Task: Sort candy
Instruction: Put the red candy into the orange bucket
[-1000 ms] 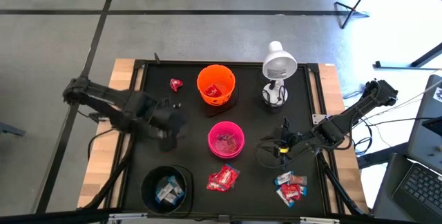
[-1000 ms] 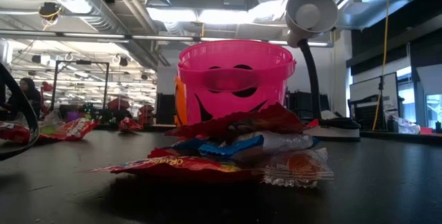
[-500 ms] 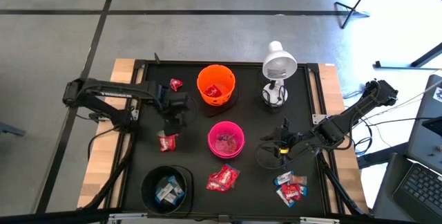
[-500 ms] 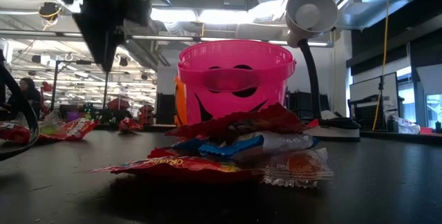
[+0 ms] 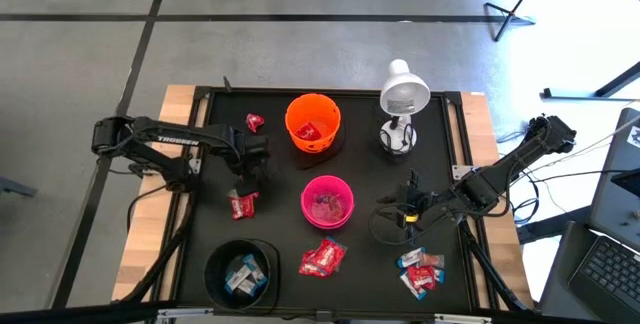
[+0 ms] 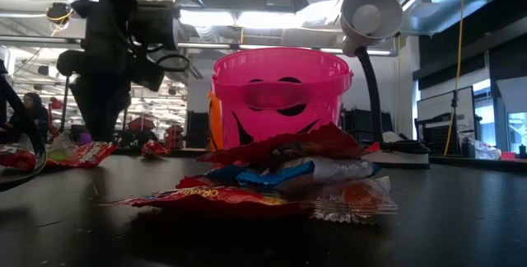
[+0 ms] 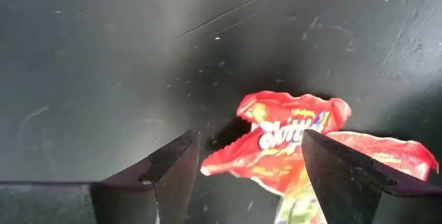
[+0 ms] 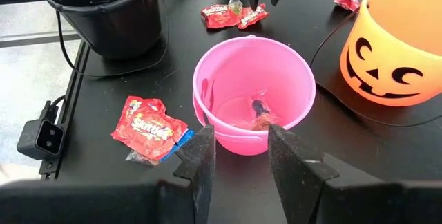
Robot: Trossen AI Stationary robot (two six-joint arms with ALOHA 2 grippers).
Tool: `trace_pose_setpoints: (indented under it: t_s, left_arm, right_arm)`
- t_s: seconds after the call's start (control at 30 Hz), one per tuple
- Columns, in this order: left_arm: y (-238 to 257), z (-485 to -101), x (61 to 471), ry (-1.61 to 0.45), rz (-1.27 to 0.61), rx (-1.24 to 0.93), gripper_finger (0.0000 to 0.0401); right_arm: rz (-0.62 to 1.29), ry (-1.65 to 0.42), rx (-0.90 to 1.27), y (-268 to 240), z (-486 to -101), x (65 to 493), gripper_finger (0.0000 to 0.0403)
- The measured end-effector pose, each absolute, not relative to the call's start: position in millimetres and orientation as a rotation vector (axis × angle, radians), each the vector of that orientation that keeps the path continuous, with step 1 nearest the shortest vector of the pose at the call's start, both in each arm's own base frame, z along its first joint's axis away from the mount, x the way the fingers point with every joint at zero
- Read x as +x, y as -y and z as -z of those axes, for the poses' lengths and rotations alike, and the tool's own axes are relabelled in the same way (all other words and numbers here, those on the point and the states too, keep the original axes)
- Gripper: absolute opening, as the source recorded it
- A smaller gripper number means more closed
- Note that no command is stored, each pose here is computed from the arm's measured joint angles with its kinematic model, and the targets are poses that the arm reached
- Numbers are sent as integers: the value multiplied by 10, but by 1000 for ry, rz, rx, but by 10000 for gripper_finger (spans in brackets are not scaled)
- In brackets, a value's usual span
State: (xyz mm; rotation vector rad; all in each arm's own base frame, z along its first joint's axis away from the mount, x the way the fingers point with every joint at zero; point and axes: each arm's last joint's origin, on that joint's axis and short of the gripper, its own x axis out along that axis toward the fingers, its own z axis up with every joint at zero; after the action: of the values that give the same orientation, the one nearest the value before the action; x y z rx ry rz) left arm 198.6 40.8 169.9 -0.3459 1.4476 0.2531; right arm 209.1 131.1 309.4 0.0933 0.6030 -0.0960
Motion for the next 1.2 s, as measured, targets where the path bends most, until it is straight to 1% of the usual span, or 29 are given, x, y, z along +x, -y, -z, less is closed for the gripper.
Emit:
trace_pose_setpoints:
  t_s: [0.17,0.3,0.43,0.53,0.63,0.67,0.7,0.83,0.93,1.07,1.2]
  left_arm:
    - [-405,-1608,1970,-1424,-249,-348,243]
    - [-404,-1551,1935,-1439,-266,-329,216]
    - [-407,-1534,1929,-1437,-269,-309,161]
    - [-406,-1535,1937,-1429,-255,-308,101]
    - [-406,-1560,1955,-1423,-243,-316,32]
    - [-406,-1580,1970,-1417,-235,-322,17]
    - [-409,-1605,1984,-1413,-230,-329,10]
    - [-429,-1781,2077,-1388,-224,-322,3]
    - [-459,-1993,2177,-1351,-230,-279,1]
    - [-505,-2379,2318,-1275,-257,-210,0]
    - [-553,-2863,2462,-1129,-283,-133,0]
  right_arm:
    - [97,-602,93,-1311,-3095,2091,131]
    - [97,-602,93,-1311,-3094,2091,131]
    - [97,-602,93,-1310,-3095,2091,131]
    - [96,-602,94,-1311,-3095,2091,131]
    - [96,-603,93,-1311,-3094,2091,131]
    - [95,-603,94,-1311,-3095,2091,131]
    - [93,-604,94,-1312,-3094,2091,131]
    - [89,-606,95,-1313,-3094,2090,131]
    - [90,-611,92,-1311,-3090,2088,131]
    - [94,-622,83,-1305,-3080,2080,131]
    - [95,-627,79,-1303,-3076,2077,131]
